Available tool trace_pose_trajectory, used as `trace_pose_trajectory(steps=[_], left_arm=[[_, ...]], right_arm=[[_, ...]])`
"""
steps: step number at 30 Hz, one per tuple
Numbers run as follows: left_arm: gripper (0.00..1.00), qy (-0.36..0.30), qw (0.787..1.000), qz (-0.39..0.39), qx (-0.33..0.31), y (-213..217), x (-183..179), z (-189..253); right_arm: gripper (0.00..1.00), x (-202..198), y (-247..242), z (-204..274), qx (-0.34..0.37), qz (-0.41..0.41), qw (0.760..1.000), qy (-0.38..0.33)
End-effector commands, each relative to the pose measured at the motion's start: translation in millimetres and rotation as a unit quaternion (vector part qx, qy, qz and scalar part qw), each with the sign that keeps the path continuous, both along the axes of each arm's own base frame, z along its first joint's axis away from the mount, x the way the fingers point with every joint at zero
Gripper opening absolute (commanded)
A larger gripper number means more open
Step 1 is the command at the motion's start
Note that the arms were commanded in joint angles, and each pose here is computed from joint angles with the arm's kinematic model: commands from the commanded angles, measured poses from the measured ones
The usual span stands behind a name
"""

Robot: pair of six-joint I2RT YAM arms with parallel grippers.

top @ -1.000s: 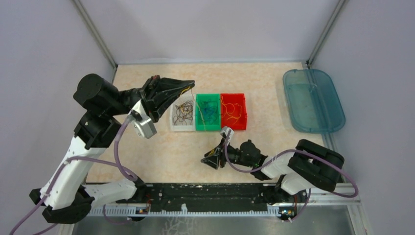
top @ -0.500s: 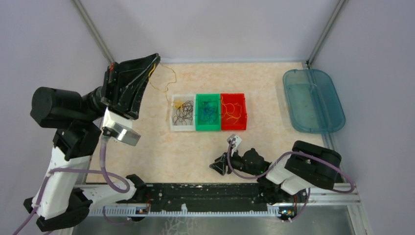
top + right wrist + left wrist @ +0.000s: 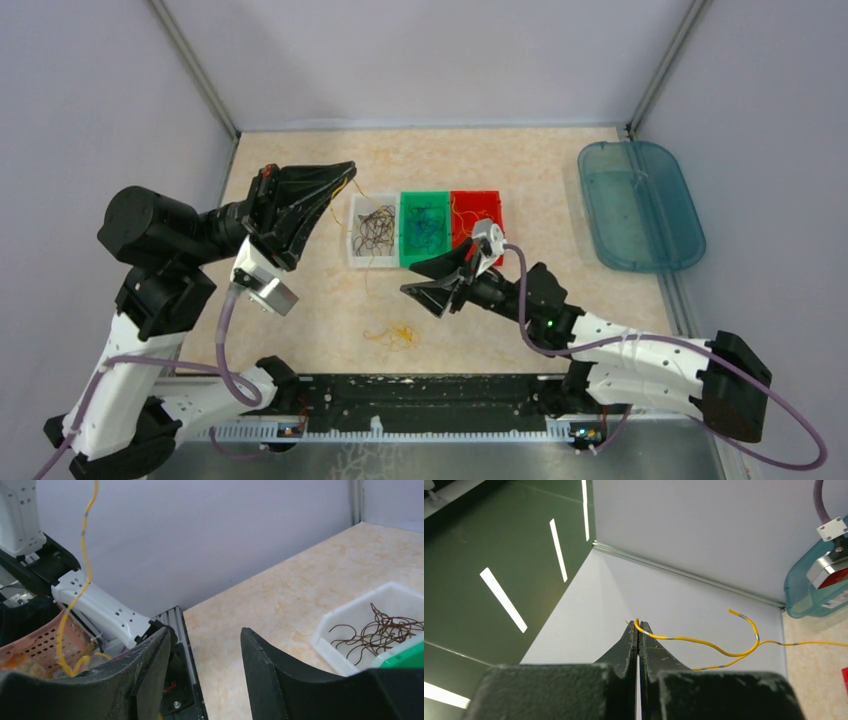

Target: Untangle the cables

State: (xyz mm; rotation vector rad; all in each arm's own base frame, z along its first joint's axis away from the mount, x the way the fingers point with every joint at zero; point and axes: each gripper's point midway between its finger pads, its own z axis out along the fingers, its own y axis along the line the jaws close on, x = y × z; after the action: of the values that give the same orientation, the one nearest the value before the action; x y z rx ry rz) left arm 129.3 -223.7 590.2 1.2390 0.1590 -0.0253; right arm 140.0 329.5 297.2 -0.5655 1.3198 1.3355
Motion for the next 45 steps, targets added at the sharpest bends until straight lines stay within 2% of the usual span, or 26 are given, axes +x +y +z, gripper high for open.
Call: trace_pose_trajectory(steps=[1, 6, 12, 25, 30, 34, 38, 42, 45], left_arm=[[0.0, 0.013, 1.0, -0.027, 0.008, -3, -8, -5], [0.0, 0.01, 0.999, -0.033, 0.003, -3, -11, 2], [0.0, 0.002, 0.999, -0.035, -0.002, -3, -12, 8], [0.0, -0.001, 0.999, -0.038, -0.006, -2, -14, 13], [0.0, 0.01, 0.999, -0.047, -0.014, -2, -16, 18], [0.0, 0.028, 0.998, -0.059, -0.016, -3, -18, 19], [0.0, 0.058, 0.995, -0.076, -0.019, -4, -21, 23], [0.0, 0.084, 0.992, -0.088, -0.02, -6, -22, 27], [0.0, 0.105, 0.989, -0.099, -0.021, -7, -24, 28]], right_arm=[[0.52, -15, 13, -16, -0.037, 0.049, 0.998, -0.001], [0.46, -24, 21, -23, -0.031, 0.084, 0.996, 0.013], [0.46, -26, 35, -19, -0.033, 0.098, 0.995, 0.007], [0.41, 12, 31, -13, -0.024, -0.006, 1.0, 0.015], [0.44, 17, 30, -11, -0.013, -0.033, 0.999, 0.011], [0.51, 21, 27, -3, 0.013, -0.061, 0.998, 0.001], [0.58, 30, 20, 9, 0.025, -0.114, 0.993, -0.028], [0.62, 42, 8, 20, 0.037, -0.162, 0.986, -0.036], [0.73, 45, 2, 27, 0.054, -0.176, 0.982, -0.047]])
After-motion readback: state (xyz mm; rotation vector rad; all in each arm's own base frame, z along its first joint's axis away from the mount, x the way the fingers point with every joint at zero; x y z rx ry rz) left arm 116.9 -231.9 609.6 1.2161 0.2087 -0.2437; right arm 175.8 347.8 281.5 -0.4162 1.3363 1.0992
